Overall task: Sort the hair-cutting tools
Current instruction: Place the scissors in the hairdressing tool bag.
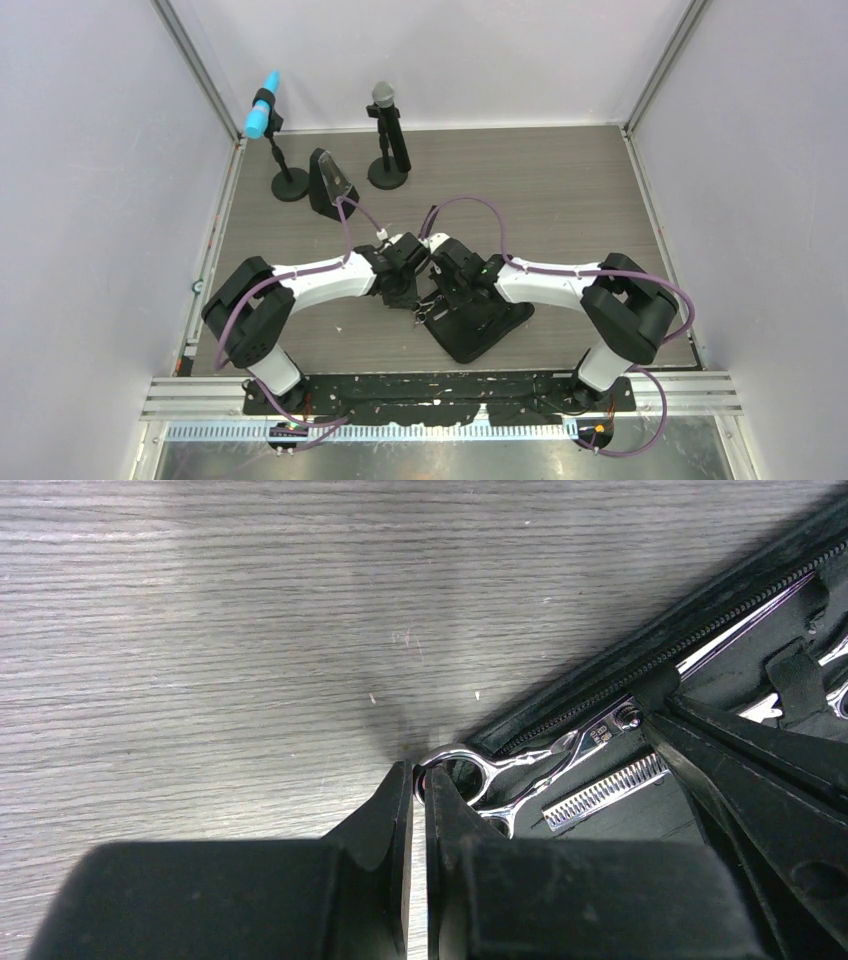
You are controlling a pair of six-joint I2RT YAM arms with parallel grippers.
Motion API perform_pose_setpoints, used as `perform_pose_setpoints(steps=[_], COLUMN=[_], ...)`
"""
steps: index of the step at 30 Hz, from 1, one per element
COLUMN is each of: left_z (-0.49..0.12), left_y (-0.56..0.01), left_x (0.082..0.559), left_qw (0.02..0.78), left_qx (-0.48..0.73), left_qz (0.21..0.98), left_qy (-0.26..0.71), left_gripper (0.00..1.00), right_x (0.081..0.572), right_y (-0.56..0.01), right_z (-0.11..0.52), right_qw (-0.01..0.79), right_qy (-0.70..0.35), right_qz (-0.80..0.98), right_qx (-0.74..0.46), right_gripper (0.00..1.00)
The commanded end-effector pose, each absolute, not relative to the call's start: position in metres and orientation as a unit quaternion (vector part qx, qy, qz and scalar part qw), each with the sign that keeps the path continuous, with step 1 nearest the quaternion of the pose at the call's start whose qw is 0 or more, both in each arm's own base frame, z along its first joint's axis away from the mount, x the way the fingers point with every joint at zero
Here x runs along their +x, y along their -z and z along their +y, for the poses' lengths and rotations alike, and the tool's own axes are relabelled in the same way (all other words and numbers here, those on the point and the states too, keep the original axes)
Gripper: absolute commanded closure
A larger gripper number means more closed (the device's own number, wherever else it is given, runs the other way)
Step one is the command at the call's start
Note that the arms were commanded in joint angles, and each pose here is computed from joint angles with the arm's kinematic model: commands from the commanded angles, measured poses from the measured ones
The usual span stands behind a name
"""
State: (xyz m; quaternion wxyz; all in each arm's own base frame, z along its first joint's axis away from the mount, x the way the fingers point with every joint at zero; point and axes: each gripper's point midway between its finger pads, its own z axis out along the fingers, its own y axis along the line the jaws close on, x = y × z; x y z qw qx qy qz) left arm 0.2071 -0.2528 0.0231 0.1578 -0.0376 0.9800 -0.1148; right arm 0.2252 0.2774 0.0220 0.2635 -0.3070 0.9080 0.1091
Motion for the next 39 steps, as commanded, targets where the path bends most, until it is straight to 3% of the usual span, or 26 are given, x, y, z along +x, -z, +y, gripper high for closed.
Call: perform_pose_setpoints(steps=[1,23,39], left_z=[-0.268,-0.268,-0.267], left_y=[-0.036,-0.021,-0.016], left_x=[0.217,0.209,0.206], left_qw=[0.179,0.147,0.137], left_qx=[-0.023,0.009,0.017], left_qz=[0.976,0.987,0.989], left_qy=[0.119,0.061,0.049], left_gripper=[1.00,1.00,1.00], right_x=[0.225,0.221,0.233], right_y=[-0.033,-0.085,-0.105], right_z=[0.293,0.312,0.294], right_qw=[0.296,0.406,0.448], right_qy=[-0.156,-0.297,-0.299], right_qz=[0.889,0.811,0.806], right_qx=[-0.313,-0.298,-0.245], right_gripper=[0.95,0.95,0.95])
